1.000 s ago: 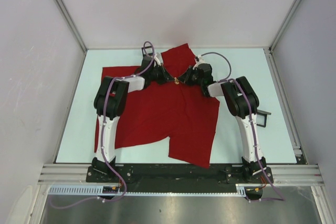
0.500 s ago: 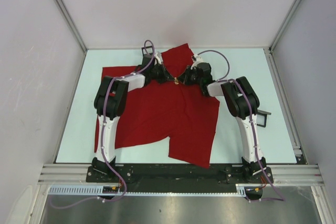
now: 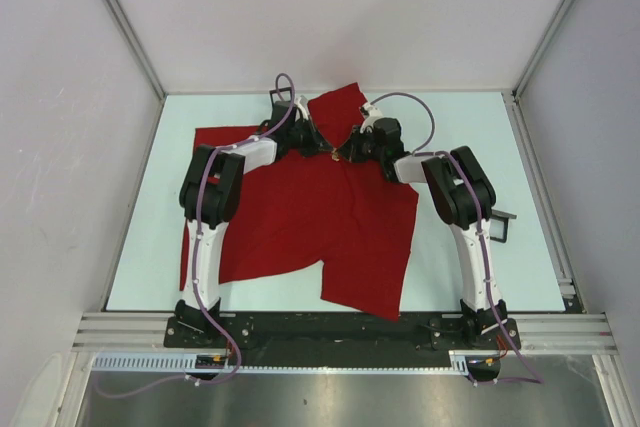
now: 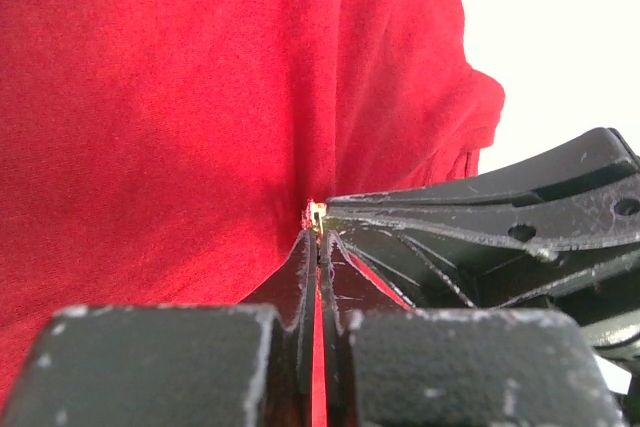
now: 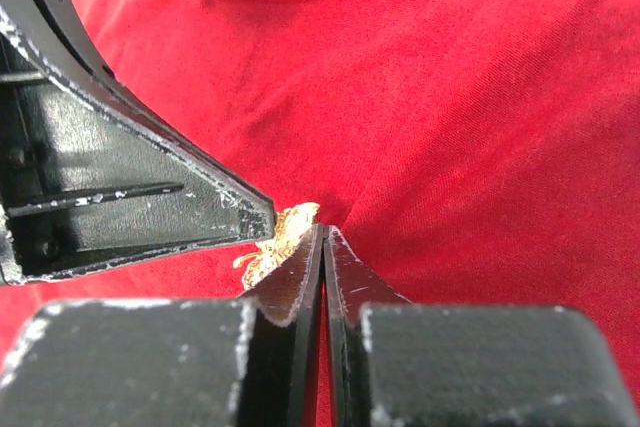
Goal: Remove the brooch from the garment
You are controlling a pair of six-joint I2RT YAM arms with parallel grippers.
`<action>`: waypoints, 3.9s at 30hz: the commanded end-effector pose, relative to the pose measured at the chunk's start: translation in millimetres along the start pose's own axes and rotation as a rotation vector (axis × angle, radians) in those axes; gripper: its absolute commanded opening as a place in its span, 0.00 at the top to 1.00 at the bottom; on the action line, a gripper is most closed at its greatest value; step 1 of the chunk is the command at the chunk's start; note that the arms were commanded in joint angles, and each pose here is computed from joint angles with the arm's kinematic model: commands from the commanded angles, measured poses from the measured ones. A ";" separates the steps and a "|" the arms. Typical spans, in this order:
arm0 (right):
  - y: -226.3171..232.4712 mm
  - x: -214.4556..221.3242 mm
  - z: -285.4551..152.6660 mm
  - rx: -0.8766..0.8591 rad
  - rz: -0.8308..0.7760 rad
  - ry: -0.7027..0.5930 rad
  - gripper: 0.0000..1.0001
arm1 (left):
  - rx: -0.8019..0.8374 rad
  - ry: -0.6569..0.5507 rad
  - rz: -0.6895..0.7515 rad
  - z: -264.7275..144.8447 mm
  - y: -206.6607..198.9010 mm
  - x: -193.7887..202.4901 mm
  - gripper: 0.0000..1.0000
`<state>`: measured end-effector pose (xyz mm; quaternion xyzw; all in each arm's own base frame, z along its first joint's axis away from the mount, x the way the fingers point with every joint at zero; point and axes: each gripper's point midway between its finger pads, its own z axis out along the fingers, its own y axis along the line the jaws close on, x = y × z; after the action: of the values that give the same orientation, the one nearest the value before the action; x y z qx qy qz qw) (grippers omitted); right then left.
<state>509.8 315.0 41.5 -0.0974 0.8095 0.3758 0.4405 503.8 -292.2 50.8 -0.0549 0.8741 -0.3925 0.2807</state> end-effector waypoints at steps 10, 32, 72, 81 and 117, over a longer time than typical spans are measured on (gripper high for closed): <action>96.2 -11.2 -9.9 -0.261 -0.126 -0.009 0.92 | 0.094 0.008 0.075 7.3 -42.4 9.1 1.00; -40.8 -7.5 -47.4 0.387 0.192 -0.028 0.77 | 0.012 -0.009 0.241 -5.1 -45.3 7.0 0.87; 3.0 -34.0 -69.0 0.138 0.274 0.065 0.48 | -0.126 -0.100 0.063 -27.3 38.0 -39.8 0.70; 2.8 -18.2 -54.2 0.124 0.401 0.074 0.58 | -0.128 -0.089 -0.036 -18.5 71.1 -49.2 0.69; -14.0 -2.3 -39.8 0.107 0.631 0.047 0.72 | -0.017 -0.110 0.008 -33.0 33.6 -47.5 0.64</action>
<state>485.6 276.7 49.1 0.1542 0.8418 0.4272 0.2917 538.2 -220.1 30.6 -0.0939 0.8739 -0.3636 0.3088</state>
